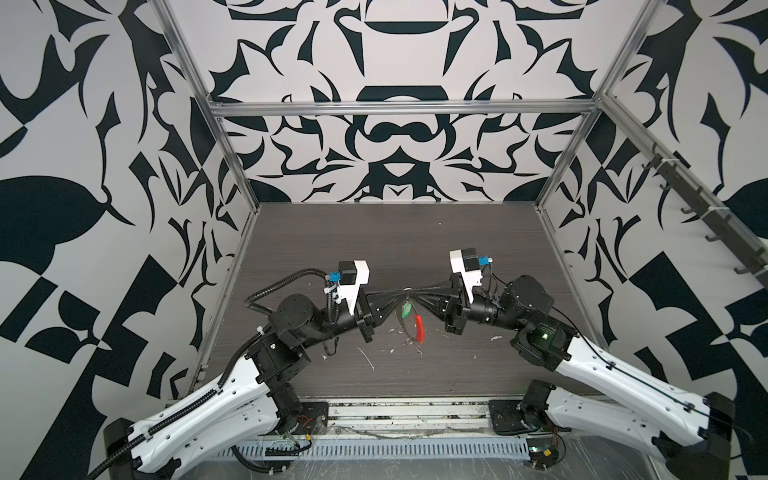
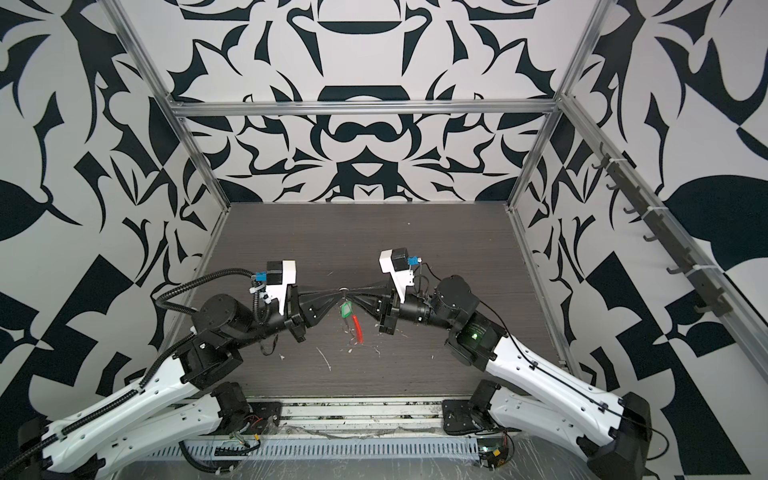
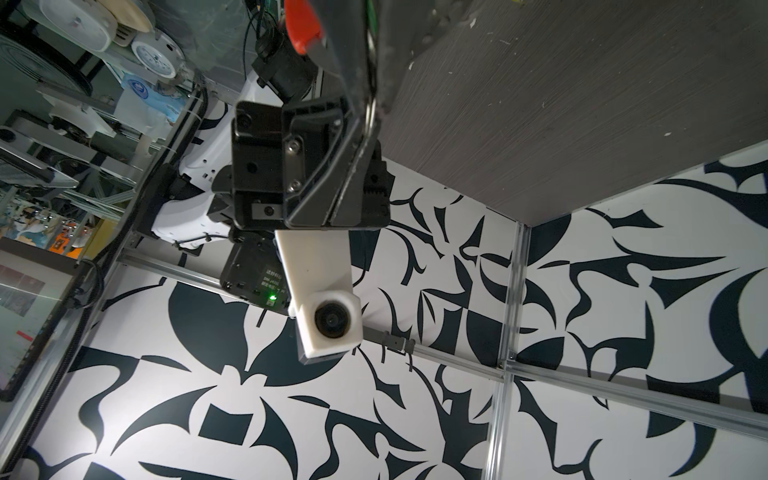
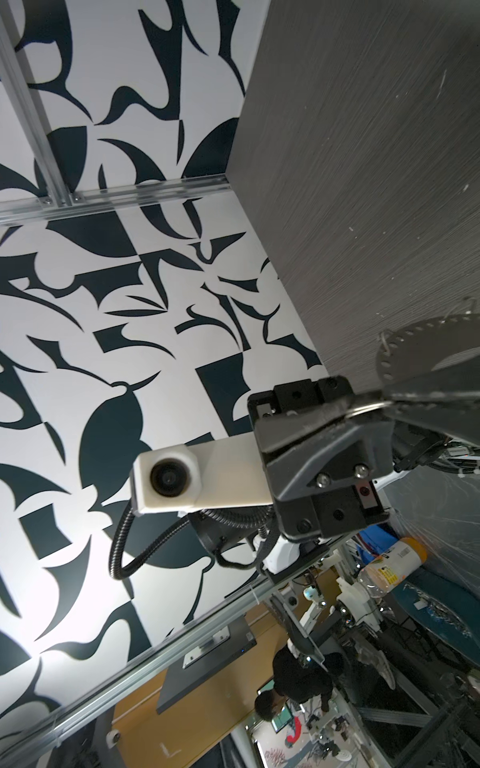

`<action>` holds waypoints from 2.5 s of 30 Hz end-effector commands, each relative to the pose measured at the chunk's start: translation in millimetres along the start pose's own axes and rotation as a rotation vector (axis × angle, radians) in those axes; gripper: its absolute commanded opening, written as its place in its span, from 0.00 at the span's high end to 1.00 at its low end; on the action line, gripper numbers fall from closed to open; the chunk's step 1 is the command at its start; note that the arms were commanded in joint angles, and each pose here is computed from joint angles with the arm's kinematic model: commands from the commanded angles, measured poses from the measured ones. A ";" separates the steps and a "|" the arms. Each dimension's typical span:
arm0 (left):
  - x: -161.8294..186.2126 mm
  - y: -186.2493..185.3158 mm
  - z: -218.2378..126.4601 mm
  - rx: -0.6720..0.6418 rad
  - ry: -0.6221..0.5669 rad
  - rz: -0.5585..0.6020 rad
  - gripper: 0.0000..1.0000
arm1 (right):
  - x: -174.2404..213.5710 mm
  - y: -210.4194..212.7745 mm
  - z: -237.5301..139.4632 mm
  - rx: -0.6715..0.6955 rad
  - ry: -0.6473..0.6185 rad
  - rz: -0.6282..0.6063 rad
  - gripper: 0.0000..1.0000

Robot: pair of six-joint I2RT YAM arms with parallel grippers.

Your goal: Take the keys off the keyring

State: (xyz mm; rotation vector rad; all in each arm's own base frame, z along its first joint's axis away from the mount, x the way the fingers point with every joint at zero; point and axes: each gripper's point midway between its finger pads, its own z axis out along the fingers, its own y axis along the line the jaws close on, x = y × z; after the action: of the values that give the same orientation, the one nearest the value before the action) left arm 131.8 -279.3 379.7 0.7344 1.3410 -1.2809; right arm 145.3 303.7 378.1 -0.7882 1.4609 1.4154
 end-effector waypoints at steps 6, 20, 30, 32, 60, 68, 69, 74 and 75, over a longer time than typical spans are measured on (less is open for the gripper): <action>-5.2 -0.7 -21.9 -0.067 0.047 0.018 0.65 | -5.2 2.6 -13.3 0.112 0.182 -0.109 1.00; 15.2 -7.7 -3.7 0.000 0.243 0.046 0.62 | 16.0 1.9 -18.7 0.126 0.427 -0.132 1.00; 32.1 -10.2 6.1 0.047 0.334 0.016 0.68 | 20.5 12.0 -23.1 0.077 0.493 -0.147 1.00; 32.5 -12.2 6.9 0.061 0.340 0.013 0.68 | 21.2 13.2 -22.9 0.068 0.500 -0.147 1.00; 25.7 -19.3 13.9 0.124 0.253 0.005 1.00 | 0.7 20.5 -16.0 0.044 0.393 -0.160 0.75; -4.1 -10.5 6.5 0.051 0.045 0.027 1.00 | -14.4 11.9 -26.5 0.122 0.171 -0.162 0.56; -7.0 -9.3 5.1 0.041 0.025 0.030 1.00 | -16.1 11.0 -28.7 0.131 0.144 -0.162 0.55; -19.0 -2.7 1.0 -0.007 -0.052 0.043 1.00 | -11.2 6.0 -27.4 0.130 0.102 -0.135 0.51; -19.7 -3.8 1.1 -0.001 -0.055 0.048 1.00 | -8.7 2.6 -25.9 0.137 0.106 -0.130 0.51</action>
State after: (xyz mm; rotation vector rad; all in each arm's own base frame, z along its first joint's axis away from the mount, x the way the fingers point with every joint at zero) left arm 129.8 -284.3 376.3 0.7981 1.3660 -1.2552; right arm 133.8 274.7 361.3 -0.9438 1.6304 1.1530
